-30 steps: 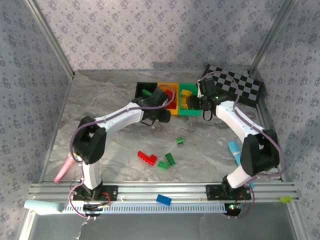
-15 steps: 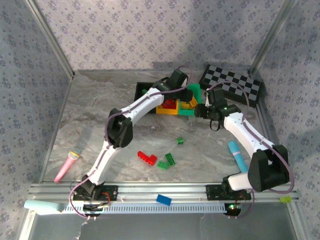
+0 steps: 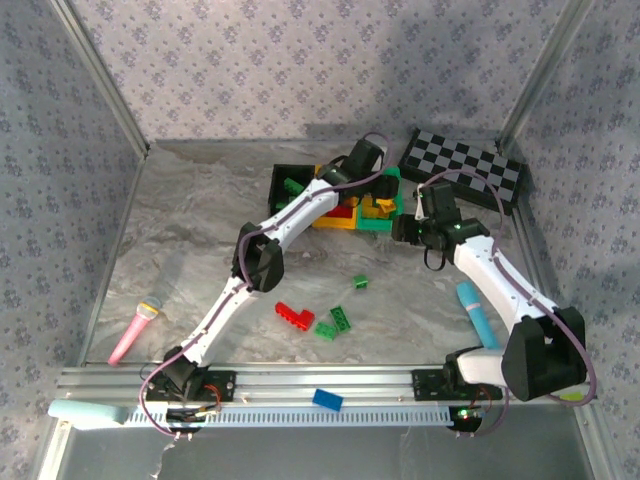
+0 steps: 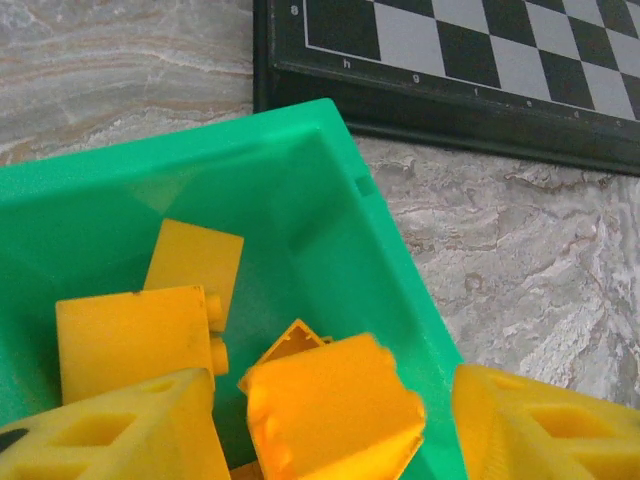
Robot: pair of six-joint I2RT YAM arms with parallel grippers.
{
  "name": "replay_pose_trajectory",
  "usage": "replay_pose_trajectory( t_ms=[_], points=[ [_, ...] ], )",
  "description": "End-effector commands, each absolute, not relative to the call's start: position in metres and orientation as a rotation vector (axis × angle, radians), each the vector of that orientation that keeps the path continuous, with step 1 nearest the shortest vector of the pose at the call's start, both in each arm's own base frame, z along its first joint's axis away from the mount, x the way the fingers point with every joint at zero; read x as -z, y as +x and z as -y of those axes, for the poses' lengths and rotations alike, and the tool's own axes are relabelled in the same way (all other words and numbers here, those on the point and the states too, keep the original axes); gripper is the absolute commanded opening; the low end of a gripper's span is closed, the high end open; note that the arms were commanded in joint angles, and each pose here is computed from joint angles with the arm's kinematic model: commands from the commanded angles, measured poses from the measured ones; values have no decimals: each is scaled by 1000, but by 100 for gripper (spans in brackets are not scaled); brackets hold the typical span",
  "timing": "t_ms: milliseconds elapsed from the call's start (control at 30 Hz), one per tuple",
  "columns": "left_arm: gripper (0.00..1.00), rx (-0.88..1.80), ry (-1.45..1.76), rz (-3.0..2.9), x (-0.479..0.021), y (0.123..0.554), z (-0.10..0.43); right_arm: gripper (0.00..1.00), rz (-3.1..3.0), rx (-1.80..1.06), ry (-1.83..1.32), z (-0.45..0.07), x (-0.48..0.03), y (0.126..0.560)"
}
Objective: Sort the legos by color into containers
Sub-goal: Place the lego in the container, then pick up the lego from the center of the table.
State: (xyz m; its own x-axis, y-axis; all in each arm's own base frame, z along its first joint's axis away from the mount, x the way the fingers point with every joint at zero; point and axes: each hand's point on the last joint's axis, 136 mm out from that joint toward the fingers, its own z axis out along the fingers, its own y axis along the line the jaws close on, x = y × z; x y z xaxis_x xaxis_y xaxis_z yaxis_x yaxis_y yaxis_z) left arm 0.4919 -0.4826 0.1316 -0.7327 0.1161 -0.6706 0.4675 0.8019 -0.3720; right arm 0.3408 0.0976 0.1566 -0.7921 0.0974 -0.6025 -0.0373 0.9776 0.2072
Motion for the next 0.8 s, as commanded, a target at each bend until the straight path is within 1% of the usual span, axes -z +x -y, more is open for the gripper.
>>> replay_pose_trajectory(
  t_ms=[0, 200, 333, 600, 700, 767],
  points=[
    [68, 696, 404, -2317, -141, 500, 477, 58, -2491, -311, 48, -100, -155, 331],
    [69, 646, 459, -2271, -181, 488, 469, 58, -2528, -341, -9, -117, -142, 322],
    [70, 601, 468, -2263, -202, 477, 454, 58, -2586, -369, -83, -135, -125, 306],
    [70, 561, 404, -2226, -220, 446, 406, 58, -2697, -413, -258, -173, -92, 269],
    [70, 535, 358, -2242, -213, 434, 380, 58, -2742, -392, -313, -182, -76, 262],
    [70, 535, 323, -2230, -220, 427, 365, 58, -2759, -389, -346, -189, -68, 259]
  ],
)
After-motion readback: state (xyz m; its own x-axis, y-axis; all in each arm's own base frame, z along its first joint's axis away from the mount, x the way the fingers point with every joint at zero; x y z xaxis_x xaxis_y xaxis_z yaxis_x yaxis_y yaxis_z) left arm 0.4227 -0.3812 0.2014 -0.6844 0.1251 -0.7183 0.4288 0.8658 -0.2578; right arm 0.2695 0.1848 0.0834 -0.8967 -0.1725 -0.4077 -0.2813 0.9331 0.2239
